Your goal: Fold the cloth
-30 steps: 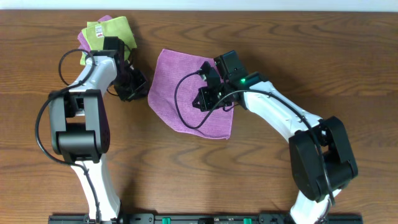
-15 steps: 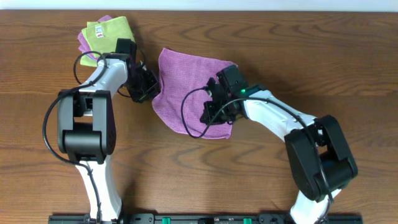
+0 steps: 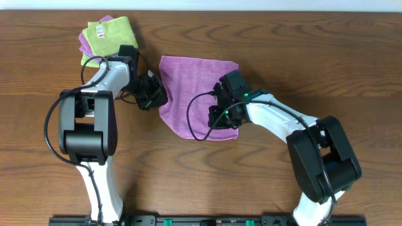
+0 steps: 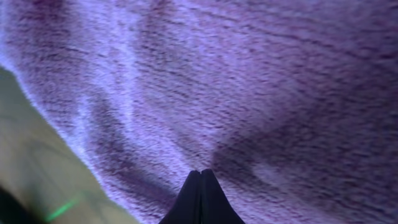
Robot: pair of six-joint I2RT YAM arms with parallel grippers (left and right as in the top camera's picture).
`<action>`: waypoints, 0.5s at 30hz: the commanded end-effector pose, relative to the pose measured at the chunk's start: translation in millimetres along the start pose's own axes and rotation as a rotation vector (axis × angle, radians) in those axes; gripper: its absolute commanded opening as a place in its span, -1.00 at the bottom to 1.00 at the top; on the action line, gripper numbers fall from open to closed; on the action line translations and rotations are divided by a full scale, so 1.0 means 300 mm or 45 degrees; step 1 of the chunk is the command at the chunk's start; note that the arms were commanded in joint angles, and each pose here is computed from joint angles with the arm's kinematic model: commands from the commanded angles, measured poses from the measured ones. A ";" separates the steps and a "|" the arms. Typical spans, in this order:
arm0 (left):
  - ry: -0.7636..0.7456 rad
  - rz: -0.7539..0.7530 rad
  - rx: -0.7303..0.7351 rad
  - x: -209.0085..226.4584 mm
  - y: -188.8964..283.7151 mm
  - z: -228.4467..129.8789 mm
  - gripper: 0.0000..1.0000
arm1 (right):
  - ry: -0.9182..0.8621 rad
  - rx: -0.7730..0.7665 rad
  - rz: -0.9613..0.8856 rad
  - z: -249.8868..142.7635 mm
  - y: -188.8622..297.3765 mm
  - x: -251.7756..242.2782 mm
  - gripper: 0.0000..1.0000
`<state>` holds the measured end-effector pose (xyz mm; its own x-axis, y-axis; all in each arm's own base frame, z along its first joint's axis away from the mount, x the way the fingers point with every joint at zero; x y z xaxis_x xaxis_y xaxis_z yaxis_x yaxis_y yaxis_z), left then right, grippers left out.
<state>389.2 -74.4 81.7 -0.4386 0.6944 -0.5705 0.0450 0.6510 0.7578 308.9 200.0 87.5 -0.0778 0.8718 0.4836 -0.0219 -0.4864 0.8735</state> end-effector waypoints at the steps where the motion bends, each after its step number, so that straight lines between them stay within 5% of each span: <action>1: 0.044 -0.112 0.111 -0.008 -0.018 -0.024 -0.89 | -0.029 -0.022 -0.106 -0.002 -0.015 -0.030 -0.98; 9: 0.069 -0.407 0.294 -0.077 0.017 -0.077 -0.88 | -0.101 -0.063 -0.212 0.022 0.015 -0.106 -0.97; 15: -0.045 -0.512 0.228 -0.183 0.132 -0.091 -0.88 | -0.118 -0.063 -0.228 0.030 0.030 -0.138 -0.97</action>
<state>381.0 -93.4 110.9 -0.5046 0.4374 -0.7443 0.0858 0.8833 0.4610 321.2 165.9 81.8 0.0091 0.9342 0.3567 -0.0803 -0.3549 0.9315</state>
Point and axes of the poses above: each gripper's point midway between its finger pads, its own y axis back along the fingers, its own x axis along the line the jaws close on, z = x × y, the point moved 9 cm from there along y, back along the fingers, and after that the axes turned 6 degrees about -y, right-handed, at the moved point
